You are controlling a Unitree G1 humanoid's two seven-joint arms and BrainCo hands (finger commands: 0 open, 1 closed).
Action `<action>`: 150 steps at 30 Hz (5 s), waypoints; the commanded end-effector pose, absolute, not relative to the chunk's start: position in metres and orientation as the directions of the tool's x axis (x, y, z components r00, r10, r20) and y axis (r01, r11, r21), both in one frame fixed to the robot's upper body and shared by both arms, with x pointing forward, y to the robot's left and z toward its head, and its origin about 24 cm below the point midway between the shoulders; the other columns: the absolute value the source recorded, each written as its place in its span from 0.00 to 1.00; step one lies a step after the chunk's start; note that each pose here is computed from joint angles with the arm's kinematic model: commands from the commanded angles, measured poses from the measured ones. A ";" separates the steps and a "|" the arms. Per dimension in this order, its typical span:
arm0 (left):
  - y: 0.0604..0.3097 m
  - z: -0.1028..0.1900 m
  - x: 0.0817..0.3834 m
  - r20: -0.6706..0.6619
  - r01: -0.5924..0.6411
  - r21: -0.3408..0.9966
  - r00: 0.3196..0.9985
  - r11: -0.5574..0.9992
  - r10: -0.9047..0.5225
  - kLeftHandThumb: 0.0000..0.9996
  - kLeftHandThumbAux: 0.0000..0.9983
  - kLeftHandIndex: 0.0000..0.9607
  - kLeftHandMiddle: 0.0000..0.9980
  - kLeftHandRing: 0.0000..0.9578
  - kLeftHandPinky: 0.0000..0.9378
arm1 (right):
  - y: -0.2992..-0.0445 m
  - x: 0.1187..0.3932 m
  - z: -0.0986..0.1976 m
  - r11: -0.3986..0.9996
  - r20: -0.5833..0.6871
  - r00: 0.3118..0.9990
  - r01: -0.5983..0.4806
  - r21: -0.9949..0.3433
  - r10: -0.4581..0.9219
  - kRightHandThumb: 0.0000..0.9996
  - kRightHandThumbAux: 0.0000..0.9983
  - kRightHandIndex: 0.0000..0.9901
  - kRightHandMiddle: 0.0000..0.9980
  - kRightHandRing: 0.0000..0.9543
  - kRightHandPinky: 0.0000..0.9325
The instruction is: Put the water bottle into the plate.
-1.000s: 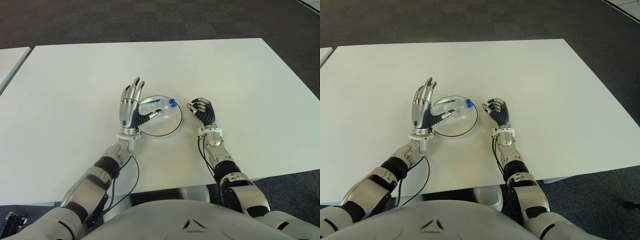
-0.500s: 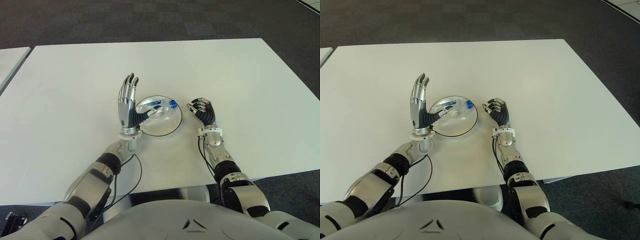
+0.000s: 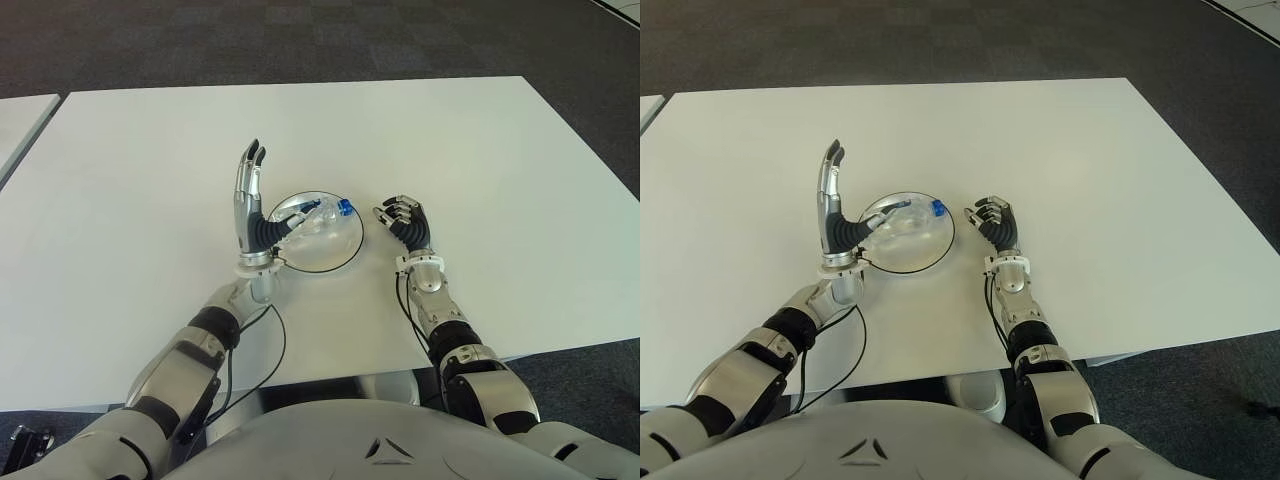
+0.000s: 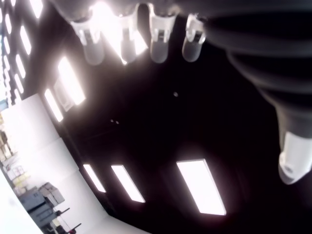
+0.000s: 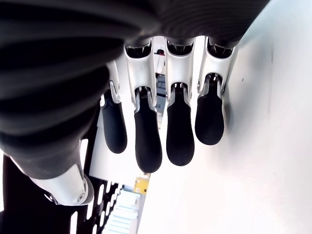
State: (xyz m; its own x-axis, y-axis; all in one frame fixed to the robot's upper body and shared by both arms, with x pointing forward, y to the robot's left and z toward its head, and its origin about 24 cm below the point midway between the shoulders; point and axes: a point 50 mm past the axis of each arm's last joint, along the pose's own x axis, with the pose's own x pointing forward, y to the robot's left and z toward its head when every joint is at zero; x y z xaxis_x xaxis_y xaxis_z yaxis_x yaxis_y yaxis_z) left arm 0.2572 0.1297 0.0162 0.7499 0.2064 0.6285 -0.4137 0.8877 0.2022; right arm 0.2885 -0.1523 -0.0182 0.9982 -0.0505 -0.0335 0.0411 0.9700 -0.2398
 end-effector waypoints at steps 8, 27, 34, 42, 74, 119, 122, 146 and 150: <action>0.140 0.008 0.255 0.365 -0.433 -0.160 0.809 0.887 0.461 0.00 0.49 0.00 0.00 0.00 0.00 | -0.152 0.282 -0.030 0.968 -0.097 0.994 0.027 -0.250 -0.053 0.71 0.73 0.44 0.62 0.65 0.67; 0.186 -0.018 0.256 -0.011 -0.421 -0.444 0.885 0.791 0.465 0.04 0.64 0.06 0.04 0.02 0.11 | -0.153 0.281 -0.030 0.966 -0.095 0.994 0.024 -0.258 -0.050 0.71 0.73 0.44 0.61 0.64 0.66; 0.200 -0.027 0.252 -0.056 -0.365 -0.395 0.926 0.843 0.374 0.02 0.77 0.22 0.21 0.20 0.29 | -0.154 0.281 -0.029 0.963 -0.091 0.995 0.025 -0.268 -0.051 0.71 0.73 0.44 0.60 0.64 0.66; 0.212 -0.037 0.244 -0.108 -0.372 -0.237 0.928 0.898 0.356 0.00 0.91 0.37 0.40 0.43 0.49 | -0.154 0.281 -0.030 0.964 -0.093 0.995 0.021 -0.264 -0.047 0.71 0.73 0.44 0.61 0.65 0.67; 0.222 -0.049 0.234 -0.229 -0.204 0.182 0.942 0.962 0.244 0.71 0.72 0.45 0.62 0.63 0.61 | -0.153 0.281 -0.029 0.963 -0.094 0.994 0.024 -0.267 -0.051 0.71 0.73 0.44 0.62 0.65 0.67; 0.211 -0.058 0.234 -0.253 -0.158 0.162 0.948 0.974 0.196 0.71 0.72 0.45 0.59 0.60 0.58 | -0.152 0.281 -0.030 0.967 -0.097 0.994 0.029 -0.253 -0.055 0.71 0.73 0.44 0.61 0.65 0.66; 0.210 -0.057 0.234 -0.250 -0.153 0.158 0.950 0.975 0.190 0.71 0.72 0.45 0.58 0.60 0.58 | -0.152 0.281 -0.030 0.967 -0.097 0.994 0.030 -0.251 -0.056 0.71 0.73 0.44 0.61 0.64 0.66; 0.205 -0.058 0.233 -0.252 -0.123 0.156 0.955 0.980 0.159 0.71 0.72 0.45 0.59 0.60 0.59 | -0.152 0.280 -0.030 0.968 -0.098 0.993 0.037 -0.247 -0.063 0.71 0.73 0.44 0.61 0.64 0.65; 0.204 -0.058 0.233 -0.251 -0.117 0.154 0.956 0.981 0.153 0.71 0.72 0.45 0.59 0.60 0.59 | -0.152 0.280 -0.029 0.969 -0.099 0.993 0.038 -0.245 -0.064 0.71 0.73 0.44 0.61 0.64 0.65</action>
